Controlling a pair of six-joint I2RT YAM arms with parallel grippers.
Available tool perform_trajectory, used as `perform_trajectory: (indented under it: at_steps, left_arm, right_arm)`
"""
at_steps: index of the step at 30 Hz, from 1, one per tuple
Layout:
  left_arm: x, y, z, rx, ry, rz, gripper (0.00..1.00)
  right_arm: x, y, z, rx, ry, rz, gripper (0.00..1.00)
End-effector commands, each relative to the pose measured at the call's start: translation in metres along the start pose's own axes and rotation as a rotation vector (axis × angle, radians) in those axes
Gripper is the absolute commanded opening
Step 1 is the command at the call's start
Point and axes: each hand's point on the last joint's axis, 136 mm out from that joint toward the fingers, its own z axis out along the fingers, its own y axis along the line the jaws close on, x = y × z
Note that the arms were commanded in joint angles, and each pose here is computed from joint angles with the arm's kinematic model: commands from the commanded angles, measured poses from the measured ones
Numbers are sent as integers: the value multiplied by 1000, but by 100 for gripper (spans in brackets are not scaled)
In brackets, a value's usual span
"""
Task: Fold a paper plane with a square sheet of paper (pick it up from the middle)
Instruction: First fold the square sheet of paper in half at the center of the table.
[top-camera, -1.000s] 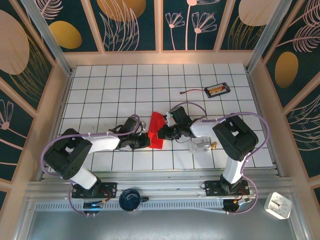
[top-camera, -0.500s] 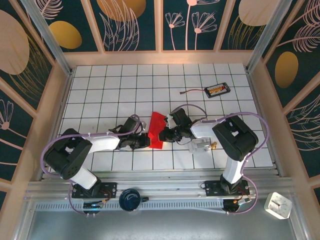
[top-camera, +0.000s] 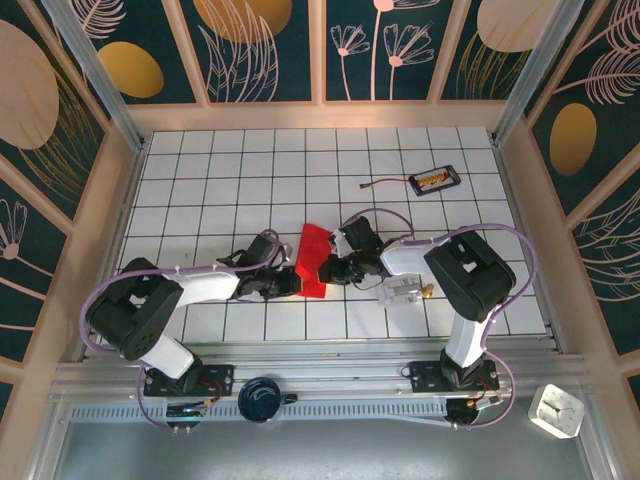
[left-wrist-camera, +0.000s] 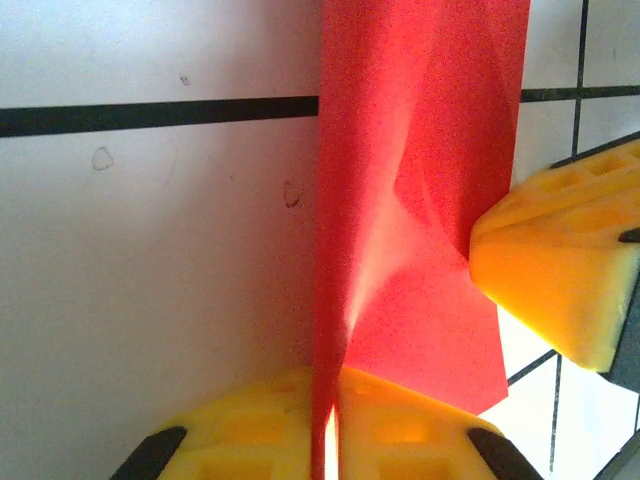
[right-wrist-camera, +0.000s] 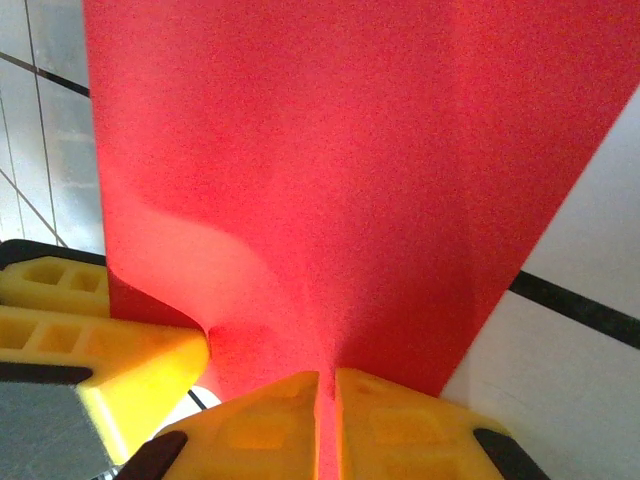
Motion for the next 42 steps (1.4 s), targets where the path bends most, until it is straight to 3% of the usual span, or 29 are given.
perform_trajectory:
  at_steps: [1,10,14,19,26,42]
  left_arm:
    - [1,2,-8,-38,9,17,16]
    - [-18,-10,-32,-64,-80,53,38]
    - [-31,-30,-47,-7,-139,83,41]
    - [-23,-58,-43,95,-91,131,30]
    - [-13,-34,-15,10,1,129,16]
    - [3,36,-5,-184,43,85,12]
  right_arm:
    - [35,-52,10,189,104,71,13]
    - [41,-62,10,217,117,83,12]
    - [42,-63,11,220,119,83,12]
    - [42,-66,11,227,122,87,12]
    - [41,-67,10,236,120,88,11]
    - [50,-82,8,288,142,103,10]
